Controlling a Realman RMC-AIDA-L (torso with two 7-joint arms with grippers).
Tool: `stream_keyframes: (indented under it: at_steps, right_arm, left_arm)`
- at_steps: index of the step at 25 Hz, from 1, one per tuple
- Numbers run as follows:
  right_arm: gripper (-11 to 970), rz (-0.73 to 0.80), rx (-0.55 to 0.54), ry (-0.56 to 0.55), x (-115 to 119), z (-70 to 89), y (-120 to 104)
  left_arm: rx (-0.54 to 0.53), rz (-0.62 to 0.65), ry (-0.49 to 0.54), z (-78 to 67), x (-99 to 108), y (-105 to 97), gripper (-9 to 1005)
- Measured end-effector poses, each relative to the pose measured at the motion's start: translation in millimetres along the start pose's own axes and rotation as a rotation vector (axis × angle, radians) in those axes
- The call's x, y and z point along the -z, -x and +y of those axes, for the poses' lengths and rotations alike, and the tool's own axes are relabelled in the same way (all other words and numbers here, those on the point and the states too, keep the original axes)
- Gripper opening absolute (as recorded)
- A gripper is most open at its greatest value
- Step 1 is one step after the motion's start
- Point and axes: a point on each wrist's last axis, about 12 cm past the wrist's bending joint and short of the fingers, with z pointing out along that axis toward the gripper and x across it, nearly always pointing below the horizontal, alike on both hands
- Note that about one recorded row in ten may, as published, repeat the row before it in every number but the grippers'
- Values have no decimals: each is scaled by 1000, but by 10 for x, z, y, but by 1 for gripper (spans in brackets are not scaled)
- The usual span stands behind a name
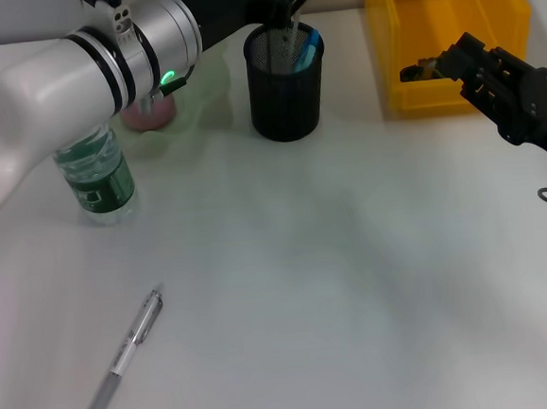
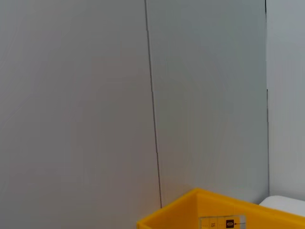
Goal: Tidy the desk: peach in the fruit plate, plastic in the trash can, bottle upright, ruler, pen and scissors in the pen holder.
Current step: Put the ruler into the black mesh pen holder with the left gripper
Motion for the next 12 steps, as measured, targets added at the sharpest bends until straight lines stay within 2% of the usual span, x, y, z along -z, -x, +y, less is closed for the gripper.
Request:
stream_keyframes:
  at_steps: [12]
  right_arm:
    - [377,1,2,8,-26,-1,7]
  left_arm:
    - [-5,-7,15,30,10,-29,389]
